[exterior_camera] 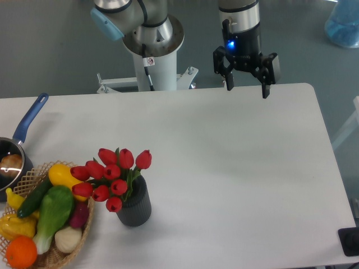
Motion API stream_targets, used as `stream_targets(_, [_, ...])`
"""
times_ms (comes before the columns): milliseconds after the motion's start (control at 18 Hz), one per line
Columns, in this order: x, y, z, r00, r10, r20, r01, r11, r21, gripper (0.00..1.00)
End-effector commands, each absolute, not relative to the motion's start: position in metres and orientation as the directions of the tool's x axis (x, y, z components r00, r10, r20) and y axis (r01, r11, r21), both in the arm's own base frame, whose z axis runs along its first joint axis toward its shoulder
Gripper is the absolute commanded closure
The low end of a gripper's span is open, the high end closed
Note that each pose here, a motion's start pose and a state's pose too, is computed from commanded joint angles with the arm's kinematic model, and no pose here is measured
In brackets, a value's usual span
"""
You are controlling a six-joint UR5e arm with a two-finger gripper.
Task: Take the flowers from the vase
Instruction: 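Move the open gripper down toward the red tulips in the black vase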
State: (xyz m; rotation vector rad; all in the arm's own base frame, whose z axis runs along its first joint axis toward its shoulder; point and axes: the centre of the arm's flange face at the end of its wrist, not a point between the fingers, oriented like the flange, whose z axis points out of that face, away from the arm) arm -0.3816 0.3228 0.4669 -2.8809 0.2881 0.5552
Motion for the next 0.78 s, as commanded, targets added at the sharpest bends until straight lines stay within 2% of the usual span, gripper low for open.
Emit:
stream_targets(333, [-0.381, 0.331, 0.459, 0.921, -0.153, -0.359, -0.237, -0.951, -0.2, 0.0])
stream_targets(611, [-0.375, 0.333, 0.439, 0.946, -0.114, -0.303, -0.21, -0.928, -0.308, 0.0])
stream_targets(778, [-0.375, 0.336, 0.429, 0.954, -0.114, -0.277, -0.203, -0.927, -0.314, 0.0])
